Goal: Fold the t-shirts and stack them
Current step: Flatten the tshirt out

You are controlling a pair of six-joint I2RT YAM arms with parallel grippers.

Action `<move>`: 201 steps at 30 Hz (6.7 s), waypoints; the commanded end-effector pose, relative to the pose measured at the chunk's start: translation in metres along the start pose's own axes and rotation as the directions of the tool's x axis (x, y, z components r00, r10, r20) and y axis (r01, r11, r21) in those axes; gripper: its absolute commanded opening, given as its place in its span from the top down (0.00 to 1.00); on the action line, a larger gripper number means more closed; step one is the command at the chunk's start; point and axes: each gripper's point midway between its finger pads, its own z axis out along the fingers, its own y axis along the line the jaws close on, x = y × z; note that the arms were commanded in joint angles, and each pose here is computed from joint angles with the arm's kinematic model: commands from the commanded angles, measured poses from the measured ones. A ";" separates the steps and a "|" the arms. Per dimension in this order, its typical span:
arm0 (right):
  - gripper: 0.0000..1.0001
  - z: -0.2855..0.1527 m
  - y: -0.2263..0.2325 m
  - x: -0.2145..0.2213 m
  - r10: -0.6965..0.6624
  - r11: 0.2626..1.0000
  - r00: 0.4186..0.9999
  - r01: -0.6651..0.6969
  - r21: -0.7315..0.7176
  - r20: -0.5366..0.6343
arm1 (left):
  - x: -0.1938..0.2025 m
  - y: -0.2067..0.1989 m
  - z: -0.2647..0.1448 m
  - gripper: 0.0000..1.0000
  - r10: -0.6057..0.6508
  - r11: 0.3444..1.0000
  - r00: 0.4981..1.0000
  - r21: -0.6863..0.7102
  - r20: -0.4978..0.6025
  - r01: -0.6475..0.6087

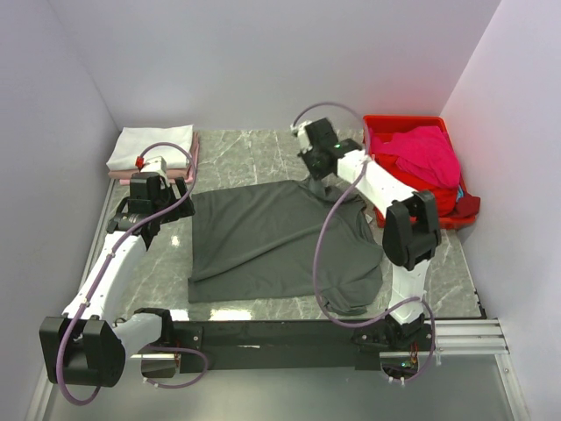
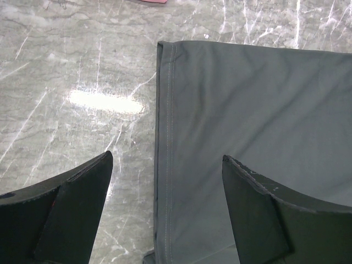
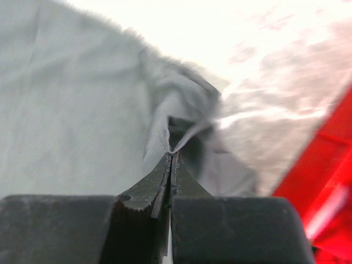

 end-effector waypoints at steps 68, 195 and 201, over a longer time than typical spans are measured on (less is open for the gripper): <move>1.00 -0.026 -0.094 -0.076 0.063 0.974 0.934 0.020 -0.227 0.352 | 0.015 0.009 0.197 0.55 -0.144 0.981 0.917 0.068 -0.371 0.181; 1.00 -0.183 -0.105 -0.118 -0.035 0.991 0.694 0.119 -0.067 0.719 | -0.117 -0.051 0.020 1.00 -0.316 0.934 0.904 0.263 0.289 0.243; 1.00 -0.040 -0.115 -0.115 -0.017 0.987 0.823 0.104 -0.120 0.568 | -0.088 -0.030 0.141 1.00 -0.271 0.962 0.954 0.073 0.126 0.263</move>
